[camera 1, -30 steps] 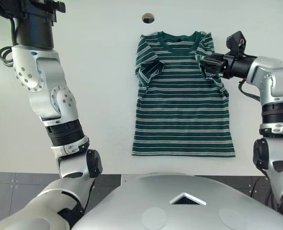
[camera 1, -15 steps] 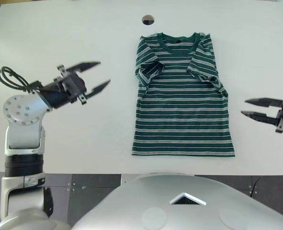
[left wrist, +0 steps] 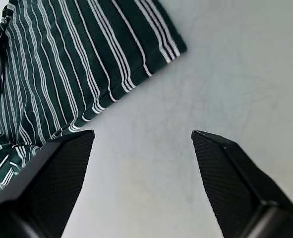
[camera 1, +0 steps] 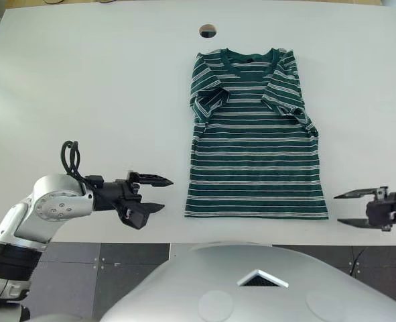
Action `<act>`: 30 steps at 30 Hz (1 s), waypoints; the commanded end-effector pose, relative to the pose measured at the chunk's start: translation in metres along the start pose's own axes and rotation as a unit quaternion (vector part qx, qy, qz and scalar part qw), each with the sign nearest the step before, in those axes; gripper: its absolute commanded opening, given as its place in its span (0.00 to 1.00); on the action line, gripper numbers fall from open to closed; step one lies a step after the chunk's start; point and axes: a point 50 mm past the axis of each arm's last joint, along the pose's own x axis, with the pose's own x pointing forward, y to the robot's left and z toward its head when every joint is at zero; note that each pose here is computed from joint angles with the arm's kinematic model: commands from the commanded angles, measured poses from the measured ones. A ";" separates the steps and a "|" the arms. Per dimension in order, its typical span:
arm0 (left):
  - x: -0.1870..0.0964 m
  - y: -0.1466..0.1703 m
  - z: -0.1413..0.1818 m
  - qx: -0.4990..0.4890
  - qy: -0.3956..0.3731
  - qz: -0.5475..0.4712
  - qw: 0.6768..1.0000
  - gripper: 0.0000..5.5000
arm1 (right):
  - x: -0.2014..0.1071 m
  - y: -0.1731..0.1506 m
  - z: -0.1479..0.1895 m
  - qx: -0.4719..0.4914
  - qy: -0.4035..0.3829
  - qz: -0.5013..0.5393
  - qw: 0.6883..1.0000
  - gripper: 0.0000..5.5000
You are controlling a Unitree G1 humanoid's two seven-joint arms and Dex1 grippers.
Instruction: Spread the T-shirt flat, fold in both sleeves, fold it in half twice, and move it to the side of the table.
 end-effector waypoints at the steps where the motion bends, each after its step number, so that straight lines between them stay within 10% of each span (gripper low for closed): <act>1: 0.018 -0.010 0.011 -0.004 -0.014 -0.065 0.998 0.67 | 0.017 0.001 0.005 -0.048 0.008 0.026 0.998 0.51; 14: 0.036 -0.001 0.015 0.013 -0.034 -0.047 0.998 0.67 | 0.044 -0.002 0.011 -0.106 -0.014 0.021 0.994 0.51; 21: 0.047 -0.005 0.010 0.016 -0.037 -0.038 0.998 0.67 | 0.048 0.003 0.013 -0.091 -0.033 0.033 0.995 0.28; 30: 0.058 -0.017 0.009 0.004 -0.059 -0.037 0.998 0.37 | 0.051 0.006 0.012 -0.077 -0.043 0.039 0.995 0.02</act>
